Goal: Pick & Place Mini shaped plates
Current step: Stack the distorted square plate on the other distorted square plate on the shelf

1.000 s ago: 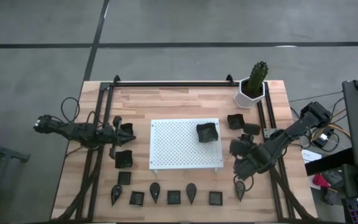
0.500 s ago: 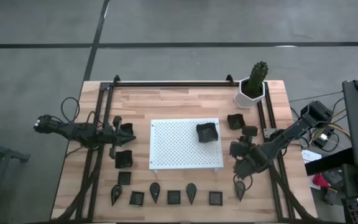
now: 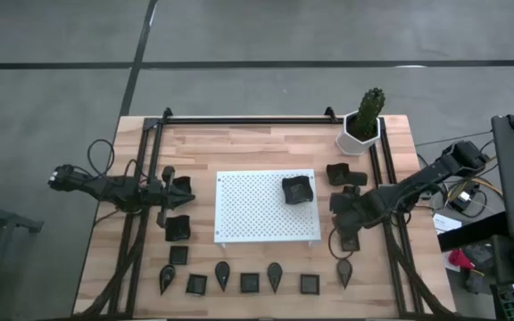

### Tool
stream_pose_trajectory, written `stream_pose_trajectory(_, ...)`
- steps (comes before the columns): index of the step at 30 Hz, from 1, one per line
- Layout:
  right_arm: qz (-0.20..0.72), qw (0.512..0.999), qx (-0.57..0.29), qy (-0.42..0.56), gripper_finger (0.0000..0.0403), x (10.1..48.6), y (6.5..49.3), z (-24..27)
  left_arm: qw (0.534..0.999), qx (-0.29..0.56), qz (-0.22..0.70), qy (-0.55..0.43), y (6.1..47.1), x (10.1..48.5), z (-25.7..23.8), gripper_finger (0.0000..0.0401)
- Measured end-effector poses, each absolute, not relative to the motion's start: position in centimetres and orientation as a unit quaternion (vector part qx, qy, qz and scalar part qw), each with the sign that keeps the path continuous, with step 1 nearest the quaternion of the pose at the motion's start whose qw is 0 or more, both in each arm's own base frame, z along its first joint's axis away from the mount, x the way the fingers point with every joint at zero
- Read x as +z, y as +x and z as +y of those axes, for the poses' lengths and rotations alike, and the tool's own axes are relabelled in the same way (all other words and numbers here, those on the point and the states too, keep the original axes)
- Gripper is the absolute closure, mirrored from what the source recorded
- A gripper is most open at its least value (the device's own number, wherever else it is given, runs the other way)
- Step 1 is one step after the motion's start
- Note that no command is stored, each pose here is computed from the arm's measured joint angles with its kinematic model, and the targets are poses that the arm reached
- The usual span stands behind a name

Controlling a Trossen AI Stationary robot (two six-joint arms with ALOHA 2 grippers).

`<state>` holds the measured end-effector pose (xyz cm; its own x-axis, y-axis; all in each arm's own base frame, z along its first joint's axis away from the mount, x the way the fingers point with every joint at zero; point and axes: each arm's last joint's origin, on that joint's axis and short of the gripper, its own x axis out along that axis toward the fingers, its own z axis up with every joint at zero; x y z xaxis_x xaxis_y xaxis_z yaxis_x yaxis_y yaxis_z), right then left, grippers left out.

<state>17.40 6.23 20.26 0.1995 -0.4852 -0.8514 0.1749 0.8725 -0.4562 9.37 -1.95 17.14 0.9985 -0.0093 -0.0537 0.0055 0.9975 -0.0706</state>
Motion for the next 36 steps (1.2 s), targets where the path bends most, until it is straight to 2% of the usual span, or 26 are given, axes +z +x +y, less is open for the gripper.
stream_pose_trajectory(8,0.604,0.762,-0.209,-0.098,0.0312,19.8,17.4,4.4,0.999,-0.004,0.027,-0.035,9.4,17.1,-2.0,0.0401)
stream_pose_trajectory(17,0.615,0.758,-0.218,-0.014,0.0293,19.4,18.1,3.0,0.999,-0.004,0.027,-0.035,9.4,17.1,-2.0,0.0401)
stream_pose_trajectory(28,0.631,0.753,-0.181,-0.041,0.0299,19.3,18.1,2.7,0.999,-0.004,0.027,-0.035,9.4,17.1,-2.0,0.0401)
stream_pose_trajectory(36,0.603,0.748,-0.264,0.08,0.0311,19.3,18.3,2.2,0.999,-0.004,0.027,-0.035,9.4,17.1,-2.0,0.0401)
